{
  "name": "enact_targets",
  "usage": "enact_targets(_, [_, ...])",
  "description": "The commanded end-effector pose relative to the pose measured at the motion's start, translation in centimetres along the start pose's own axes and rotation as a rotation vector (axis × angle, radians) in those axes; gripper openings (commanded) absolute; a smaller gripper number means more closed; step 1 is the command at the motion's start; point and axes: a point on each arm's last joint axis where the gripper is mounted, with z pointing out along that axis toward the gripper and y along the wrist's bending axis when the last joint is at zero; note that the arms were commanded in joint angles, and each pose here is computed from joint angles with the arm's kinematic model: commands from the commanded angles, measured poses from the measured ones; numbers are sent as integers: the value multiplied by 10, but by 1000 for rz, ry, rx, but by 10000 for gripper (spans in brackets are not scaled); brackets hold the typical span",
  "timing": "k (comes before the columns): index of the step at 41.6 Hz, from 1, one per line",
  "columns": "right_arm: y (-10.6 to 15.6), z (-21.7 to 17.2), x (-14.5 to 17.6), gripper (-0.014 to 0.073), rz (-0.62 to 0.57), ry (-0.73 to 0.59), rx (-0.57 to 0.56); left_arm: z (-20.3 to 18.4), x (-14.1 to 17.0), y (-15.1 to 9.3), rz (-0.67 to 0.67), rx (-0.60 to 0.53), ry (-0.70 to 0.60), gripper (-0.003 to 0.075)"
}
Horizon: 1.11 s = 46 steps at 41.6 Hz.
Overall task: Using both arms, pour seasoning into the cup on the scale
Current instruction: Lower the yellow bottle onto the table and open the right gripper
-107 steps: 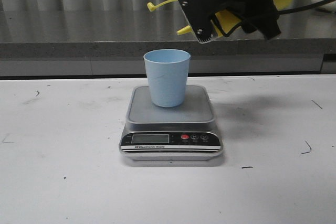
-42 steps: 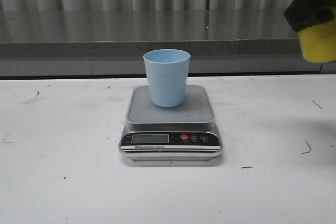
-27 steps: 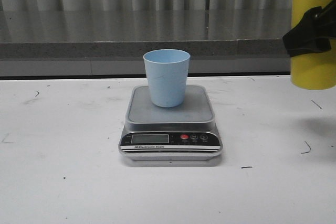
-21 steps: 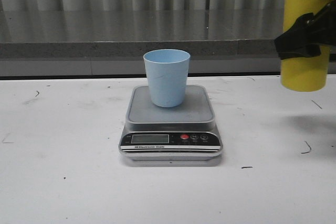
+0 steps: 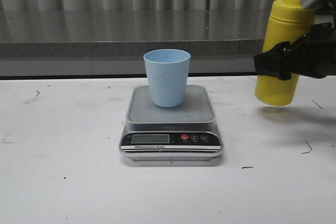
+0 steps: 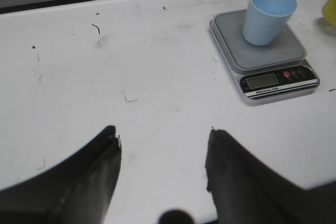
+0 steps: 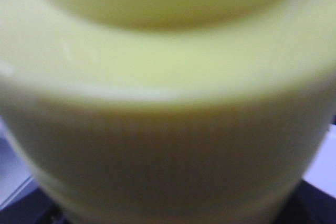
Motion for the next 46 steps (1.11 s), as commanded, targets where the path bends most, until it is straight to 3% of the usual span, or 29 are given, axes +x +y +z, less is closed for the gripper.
enact_targets(1, [-4, 1, -27, 352, 7, -233, 9, -5, -12, -1, -5, 8, -85, 369])
enact_targets(11, [-8, 8, -9, 360, -33, -166, 39, -5, -12, -1, -5, 8, -85, 369])
enact_targets(14, [-8, 8, -7, 417, -46, -150, 43, -5, -12, -1, -5, 8, -85, 368])
enact_targets(20, [-9, 8, -5, 622, -45, -127, 48, -5, -12, -1, -5, 8, -85, 369])
enact_targets(23, [-9, 8, -5, 666, -45, -127, 48, -5, -12, -1, -5, 8, -85, 369])
enact_targets(38, [0, -16, -8, 663, -38, -103, 57, -5, -12, -1, -5, 8, -85, 369])
enact_targets(46, [6, -46, -6, 662, 25, 50, 141, -5, -12, -1, -5, 8, -85, 369])
